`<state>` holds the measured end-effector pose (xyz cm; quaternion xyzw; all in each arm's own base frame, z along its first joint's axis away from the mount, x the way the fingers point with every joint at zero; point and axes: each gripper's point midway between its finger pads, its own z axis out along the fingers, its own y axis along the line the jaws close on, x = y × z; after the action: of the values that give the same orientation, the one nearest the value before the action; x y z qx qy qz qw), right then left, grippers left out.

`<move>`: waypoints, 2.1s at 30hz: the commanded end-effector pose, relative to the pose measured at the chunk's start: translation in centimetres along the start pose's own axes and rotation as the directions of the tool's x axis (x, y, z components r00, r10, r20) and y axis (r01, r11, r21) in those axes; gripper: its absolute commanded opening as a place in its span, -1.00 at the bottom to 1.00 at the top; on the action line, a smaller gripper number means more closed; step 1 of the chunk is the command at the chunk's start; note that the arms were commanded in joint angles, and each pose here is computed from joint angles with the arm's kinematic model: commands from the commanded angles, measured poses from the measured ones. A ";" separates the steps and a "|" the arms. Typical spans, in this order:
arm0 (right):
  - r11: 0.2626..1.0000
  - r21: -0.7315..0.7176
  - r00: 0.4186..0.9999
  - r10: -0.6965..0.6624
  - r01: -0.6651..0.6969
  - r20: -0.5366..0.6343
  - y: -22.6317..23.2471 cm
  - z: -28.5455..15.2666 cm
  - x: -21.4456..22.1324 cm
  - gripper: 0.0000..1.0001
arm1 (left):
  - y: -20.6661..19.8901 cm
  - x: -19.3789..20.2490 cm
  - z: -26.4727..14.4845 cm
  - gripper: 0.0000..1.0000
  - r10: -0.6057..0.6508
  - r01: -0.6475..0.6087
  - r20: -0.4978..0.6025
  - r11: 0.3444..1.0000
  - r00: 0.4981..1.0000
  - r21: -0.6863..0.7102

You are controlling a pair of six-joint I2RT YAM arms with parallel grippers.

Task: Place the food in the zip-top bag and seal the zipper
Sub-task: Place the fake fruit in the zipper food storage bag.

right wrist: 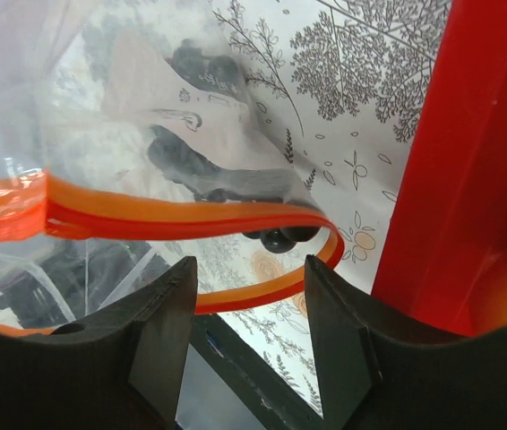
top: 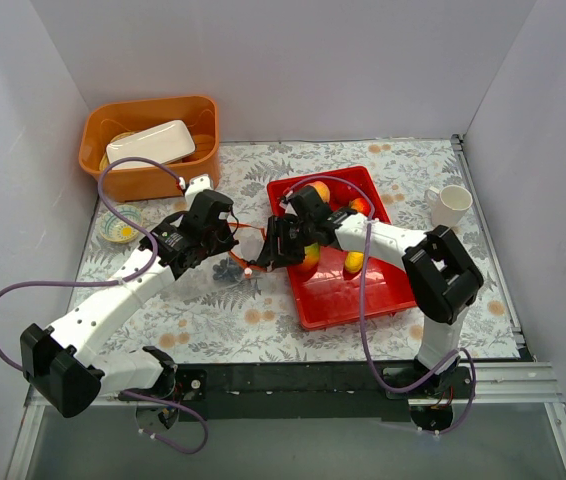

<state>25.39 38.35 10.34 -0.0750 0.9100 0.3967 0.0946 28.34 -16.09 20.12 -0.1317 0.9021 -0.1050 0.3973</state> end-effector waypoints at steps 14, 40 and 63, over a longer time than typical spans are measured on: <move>0.998 0.064 0.992 0.007 -0.015 0.125 2.0 -2.8 -1.4 0.21 | 0.3 -1.2 -0.7 -1.00 -0.020 0.020 0.042 1.000 0.999 -0.003; 0.996 0.069 0.996 0.049 -0.054 0.068 2.3 -0.3 0.2 0.20 | 1.8 -2.9 -1.4 -1.00 -0.047 0.054 0.105 0.996 0.993 -0.069; 0.997 0.000 0.994 0.082 -0.082 0.078 3.1 2.5 -0.5 0.20 | 3.7 -4.4 -2.4 -1.00 -0.088 0.102 0.154 0.991 0.984 -0.087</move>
<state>25.11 41.02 9.89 -0.0213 0.9227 0.3710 0.1024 28.72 -11.48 21.27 -0.1908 0.8833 -0.0556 0.4245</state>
